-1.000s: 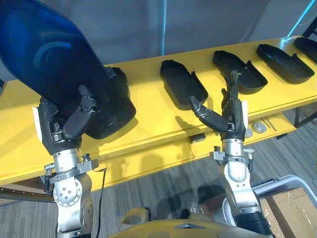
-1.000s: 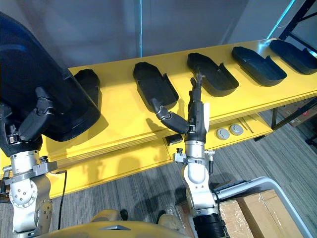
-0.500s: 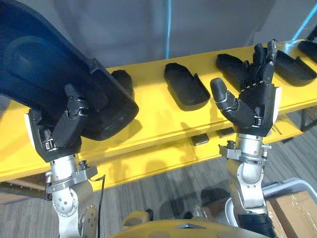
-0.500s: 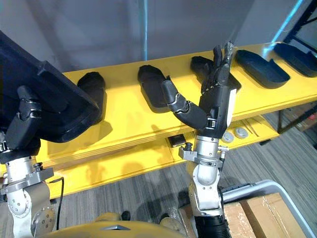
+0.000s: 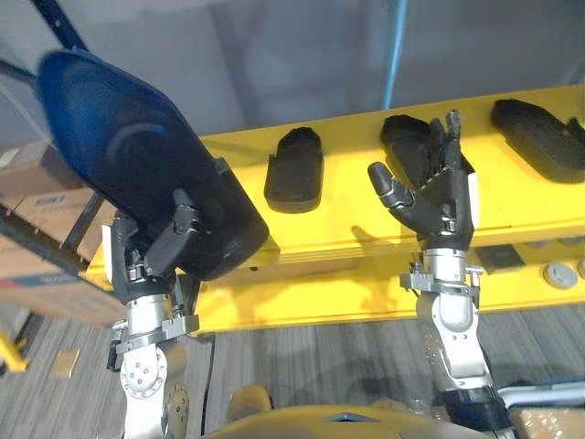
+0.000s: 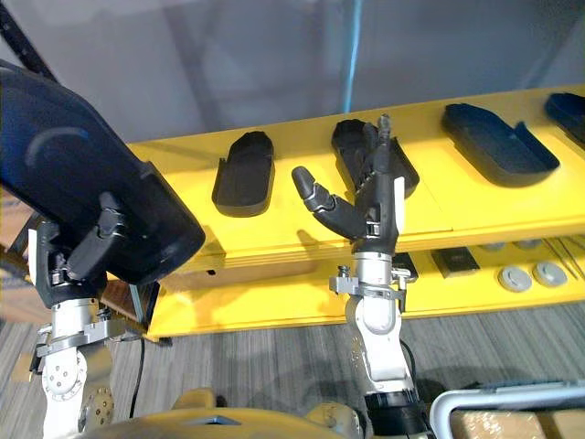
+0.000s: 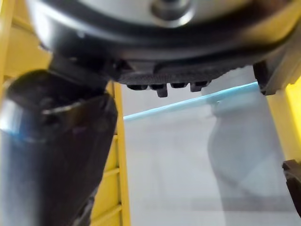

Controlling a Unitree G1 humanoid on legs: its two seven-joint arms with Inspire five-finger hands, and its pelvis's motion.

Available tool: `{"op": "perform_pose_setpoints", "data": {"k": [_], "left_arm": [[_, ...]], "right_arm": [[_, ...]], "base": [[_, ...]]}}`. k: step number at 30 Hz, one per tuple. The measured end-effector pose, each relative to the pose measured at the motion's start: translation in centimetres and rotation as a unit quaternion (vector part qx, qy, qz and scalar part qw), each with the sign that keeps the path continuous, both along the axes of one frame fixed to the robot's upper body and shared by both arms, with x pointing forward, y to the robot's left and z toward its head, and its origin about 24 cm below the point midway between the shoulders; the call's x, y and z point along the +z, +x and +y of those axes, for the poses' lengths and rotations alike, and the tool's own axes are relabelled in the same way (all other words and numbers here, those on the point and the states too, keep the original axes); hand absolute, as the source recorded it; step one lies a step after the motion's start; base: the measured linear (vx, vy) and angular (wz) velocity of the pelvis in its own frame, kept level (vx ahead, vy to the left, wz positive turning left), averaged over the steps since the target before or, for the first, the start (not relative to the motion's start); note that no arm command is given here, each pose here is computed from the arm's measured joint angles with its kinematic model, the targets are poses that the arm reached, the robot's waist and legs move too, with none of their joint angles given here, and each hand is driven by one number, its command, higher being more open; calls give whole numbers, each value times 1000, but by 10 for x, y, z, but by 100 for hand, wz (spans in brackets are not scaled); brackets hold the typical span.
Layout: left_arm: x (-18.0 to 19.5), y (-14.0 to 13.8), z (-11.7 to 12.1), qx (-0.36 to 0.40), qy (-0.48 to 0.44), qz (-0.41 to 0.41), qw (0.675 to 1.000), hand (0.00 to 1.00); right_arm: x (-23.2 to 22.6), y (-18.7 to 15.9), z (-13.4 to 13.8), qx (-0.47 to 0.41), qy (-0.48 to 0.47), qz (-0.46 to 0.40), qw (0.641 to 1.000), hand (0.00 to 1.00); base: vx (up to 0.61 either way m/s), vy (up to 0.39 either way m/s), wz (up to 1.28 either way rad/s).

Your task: Walk over and take three plastic housings, then place them on the shelf

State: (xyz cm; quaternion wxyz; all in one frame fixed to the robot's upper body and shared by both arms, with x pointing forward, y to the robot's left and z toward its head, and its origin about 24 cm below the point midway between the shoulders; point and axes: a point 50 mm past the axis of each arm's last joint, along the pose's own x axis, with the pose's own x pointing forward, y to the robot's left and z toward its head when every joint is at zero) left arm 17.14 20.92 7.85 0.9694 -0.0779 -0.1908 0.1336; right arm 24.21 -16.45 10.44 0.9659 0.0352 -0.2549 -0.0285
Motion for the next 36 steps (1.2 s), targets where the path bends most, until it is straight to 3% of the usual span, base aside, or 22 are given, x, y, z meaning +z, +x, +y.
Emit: {"op": "perform_pose_setpoints", "data": {"k": [3, 7, 13, 27, 36], "left_arm": [[10, 12, -1, -48, 47, -14, 998, 0], [10, 25, 2, -97, 92, 2, 991, 0], [32, 40, -9, -137, 88, -56, 985, 0], [11, 23, -9, -38, -1, -8, 999, 0], [-9, 33, 46, 98, 23, 78, 992, 0]], "right_arm": [[-12, 4, 2, -6, 17, 27, 999, 100], [-35, 2, 30, 9, 47, 82, 995, 100], [-25, -3, 40, -15, -5, 48, 999, 100], [-13, -17, 13, -56, 11, 24, 998, 100], [-14, -28, 11, -40, -2, 23, 999, 100]], "base": [[-3, 450, 19], [-62, 431, -4], [-51, 159, 11], [-34, -37, -5], [-56, -61, -10]]}}
